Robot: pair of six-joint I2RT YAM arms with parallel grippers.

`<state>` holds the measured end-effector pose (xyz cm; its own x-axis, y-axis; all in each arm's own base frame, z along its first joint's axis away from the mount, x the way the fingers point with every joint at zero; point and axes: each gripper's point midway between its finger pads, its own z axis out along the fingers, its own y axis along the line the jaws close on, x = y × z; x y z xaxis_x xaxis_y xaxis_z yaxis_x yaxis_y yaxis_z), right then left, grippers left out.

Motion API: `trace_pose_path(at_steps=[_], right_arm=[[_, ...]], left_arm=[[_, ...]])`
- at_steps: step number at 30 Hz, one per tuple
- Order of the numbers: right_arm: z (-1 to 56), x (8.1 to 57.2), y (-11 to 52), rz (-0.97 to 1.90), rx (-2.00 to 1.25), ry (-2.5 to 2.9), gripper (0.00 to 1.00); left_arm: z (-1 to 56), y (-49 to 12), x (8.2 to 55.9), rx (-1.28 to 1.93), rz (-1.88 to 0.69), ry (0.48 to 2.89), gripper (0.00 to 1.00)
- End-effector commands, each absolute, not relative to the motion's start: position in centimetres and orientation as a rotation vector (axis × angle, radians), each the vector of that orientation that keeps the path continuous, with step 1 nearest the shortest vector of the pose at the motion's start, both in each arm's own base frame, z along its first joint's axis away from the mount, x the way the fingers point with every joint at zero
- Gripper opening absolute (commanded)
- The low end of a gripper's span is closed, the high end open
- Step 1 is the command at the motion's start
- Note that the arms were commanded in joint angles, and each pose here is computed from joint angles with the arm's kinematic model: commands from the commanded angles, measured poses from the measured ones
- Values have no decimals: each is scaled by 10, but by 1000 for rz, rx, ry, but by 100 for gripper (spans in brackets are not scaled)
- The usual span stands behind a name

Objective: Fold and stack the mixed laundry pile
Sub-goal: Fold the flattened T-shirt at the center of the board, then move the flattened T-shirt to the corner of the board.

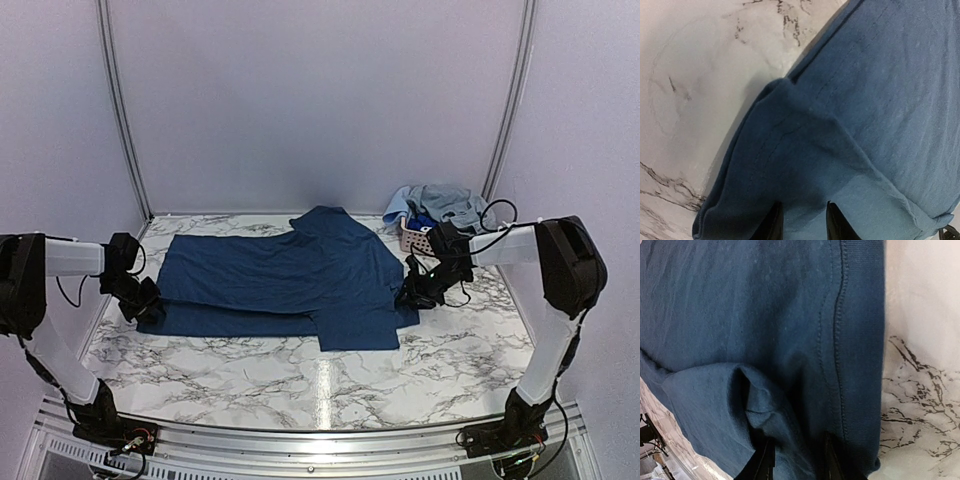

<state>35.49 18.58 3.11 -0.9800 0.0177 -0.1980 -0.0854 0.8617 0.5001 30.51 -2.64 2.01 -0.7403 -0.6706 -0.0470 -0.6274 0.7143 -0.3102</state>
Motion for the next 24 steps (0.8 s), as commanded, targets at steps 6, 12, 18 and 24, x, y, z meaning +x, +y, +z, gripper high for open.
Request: trace_pose_path(at_steps=[6, 12, 18, 24], right_arm=[[35, 357, 187, 726, -91, 2851, 33], [32, 344, 182, 715, -110, 2866, 34], [18, 342, 185, 739, -97, 2880, 33], [1, 322, 187, 726, -128, 2952, 31]], left_arm=[[45, -28, 347, -958, -448, 2674, 37], [86, -66, 359, -525, -393, 2647, 59], [37, -71, 329, -617, -399, 2771, 48], [-3, -67, 298, -744, -360, 2861, 40]])
